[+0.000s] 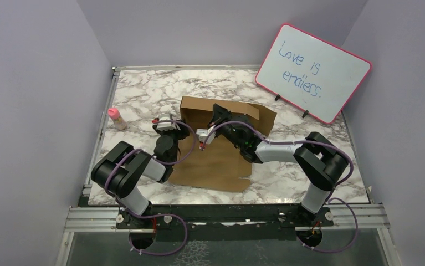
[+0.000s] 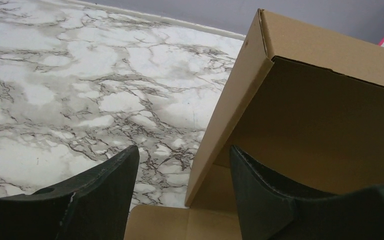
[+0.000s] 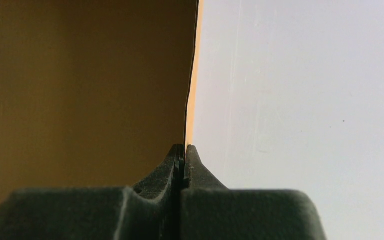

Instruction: Fold the paper box

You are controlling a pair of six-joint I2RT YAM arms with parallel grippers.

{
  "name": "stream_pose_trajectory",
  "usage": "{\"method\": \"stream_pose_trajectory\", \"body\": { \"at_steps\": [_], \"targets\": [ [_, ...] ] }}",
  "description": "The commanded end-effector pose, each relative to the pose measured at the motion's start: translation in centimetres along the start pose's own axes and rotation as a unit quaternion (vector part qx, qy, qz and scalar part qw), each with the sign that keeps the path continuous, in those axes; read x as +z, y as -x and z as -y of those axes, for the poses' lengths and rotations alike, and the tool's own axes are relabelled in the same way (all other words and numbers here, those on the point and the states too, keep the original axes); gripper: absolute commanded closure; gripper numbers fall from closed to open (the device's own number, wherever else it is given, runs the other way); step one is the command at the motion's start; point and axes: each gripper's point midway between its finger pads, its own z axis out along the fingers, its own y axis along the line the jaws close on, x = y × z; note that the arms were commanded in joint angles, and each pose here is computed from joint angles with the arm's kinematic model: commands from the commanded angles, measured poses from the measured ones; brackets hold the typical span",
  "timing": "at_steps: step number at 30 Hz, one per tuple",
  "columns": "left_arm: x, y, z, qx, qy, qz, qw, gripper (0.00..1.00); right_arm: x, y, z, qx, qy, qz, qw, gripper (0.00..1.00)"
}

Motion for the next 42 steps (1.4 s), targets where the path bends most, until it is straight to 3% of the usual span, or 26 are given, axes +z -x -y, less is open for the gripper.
{"method": "stream_pose_trajectory", "body": {
  "at_steps": [1, 12, 19, 22, 29, 35, 42],
  "targets": [
    [0.8, 0.2, 1.3, -0.014, -0.022, 0.005, 1.000, 0.31, -0.3, -1.2, -4.2, 0.013, 0.060, -0.026, 0.998, 0.99],
    [3.1, -1.3, 1.9, -0.018, -0.011, 0.006, 1.000, 0.28, -0.5, -1.0, -4.1, 0.019, 0.058, -0.021, 0.998, 0.99],
    [4.7, -2.3, 1.4, -0.020, 0.021, 0.008, 1.000, 0.32, -0.6, -0.9, -4.1, 0.021, 0.058, -0.018, 0.998, 0.99],
    [5.2, -2.6, 1.6, -0.018, 0.021, 0.008, 1.000, 0.37, -0.7, -0.9, -4.0, 0.022, 0.056, -0.018, 0.998, 0.99],
    [6.1, -3.2, 0.6, -0.024, 0.069, -0.008, 0.997, 0.61, -0.8, -0.9, -3.7, 0.026, 0.054, -0.018, 0.998, 0.99],
    [6.1, -3.5, -0.7, -0.021, 0.127, -0.018, 0.992, 0.69, -1.1, -1.0, -3.5, 0.027, 0.051, -0.018, 0.998, 0.99],
    [5.3, -3.0, -1.2, 0.027, 0.173, -0.016, 0.984, 0.69, -1.3, -0.9, -3.1, 0.030, 0.048, -0.017, 0.998, 0.99]
  ]
}}
